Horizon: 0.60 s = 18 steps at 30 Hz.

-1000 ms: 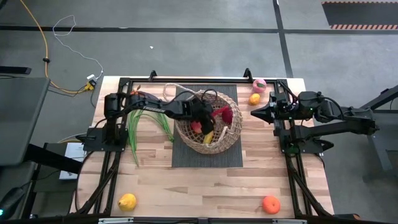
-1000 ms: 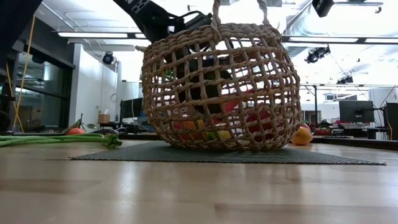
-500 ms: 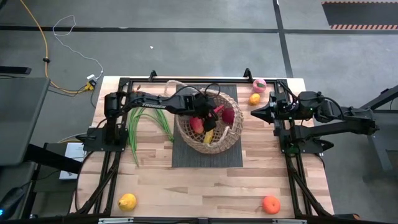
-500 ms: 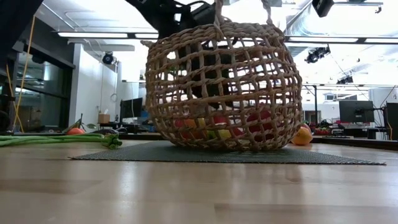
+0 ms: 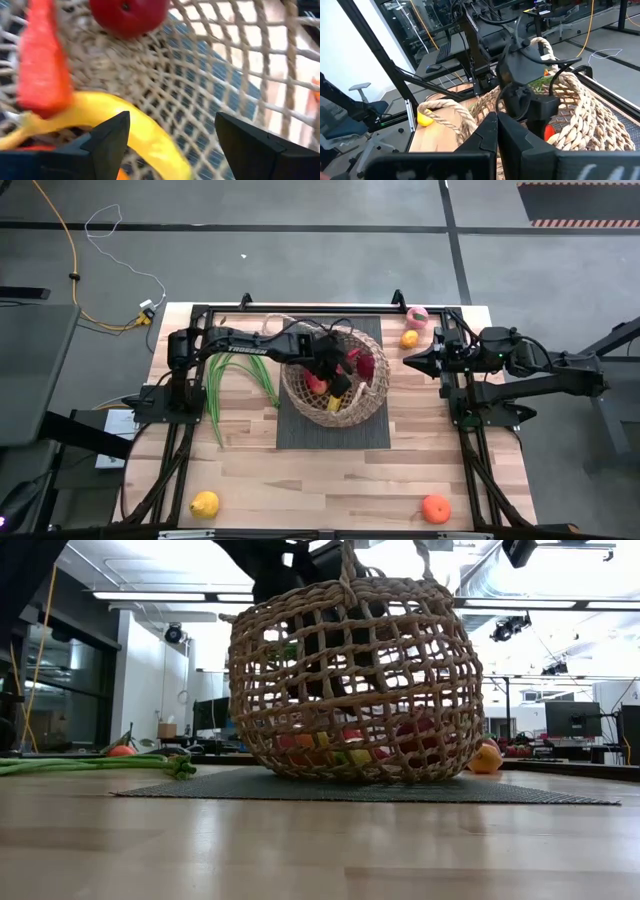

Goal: Build produce basket
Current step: Put the lemon into the woven basket

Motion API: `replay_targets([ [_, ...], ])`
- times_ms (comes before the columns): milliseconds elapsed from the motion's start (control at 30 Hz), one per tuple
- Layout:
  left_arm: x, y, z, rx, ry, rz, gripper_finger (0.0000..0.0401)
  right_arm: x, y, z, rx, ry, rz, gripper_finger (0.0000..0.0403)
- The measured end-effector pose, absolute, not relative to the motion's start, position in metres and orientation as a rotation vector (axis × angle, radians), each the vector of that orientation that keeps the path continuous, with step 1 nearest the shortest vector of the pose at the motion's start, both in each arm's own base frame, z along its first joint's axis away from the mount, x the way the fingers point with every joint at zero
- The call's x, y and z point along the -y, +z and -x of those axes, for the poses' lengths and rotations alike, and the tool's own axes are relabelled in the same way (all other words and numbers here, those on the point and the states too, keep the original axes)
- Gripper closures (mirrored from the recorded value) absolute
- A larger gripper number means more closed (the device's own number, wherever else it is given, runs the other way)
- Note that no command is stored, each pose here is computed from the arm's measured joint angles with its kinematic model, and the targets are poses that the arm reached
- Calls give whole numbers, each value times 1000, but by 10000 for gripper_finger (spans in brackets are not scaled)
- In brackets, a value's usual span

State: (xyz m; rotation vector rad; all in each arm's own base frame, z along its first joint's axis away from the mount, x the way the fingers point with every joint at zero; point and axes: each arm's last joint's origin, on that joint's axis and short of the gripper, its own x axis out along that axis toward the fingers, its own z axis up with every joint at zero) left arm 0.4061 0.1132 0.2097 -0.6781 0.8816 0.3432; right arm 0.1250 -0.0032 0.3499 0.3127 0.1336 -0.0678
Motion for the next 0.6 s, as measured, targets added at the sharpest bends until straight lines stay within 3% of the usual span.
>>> replay_targets([
  [300,-103,231,-405,-803,367,729,121,4,350,-125,-132,-86,-311,403],
  [600,-103,283,-388,-631,338,733,121,4,350,-125,-134,-86,-311,403],
])
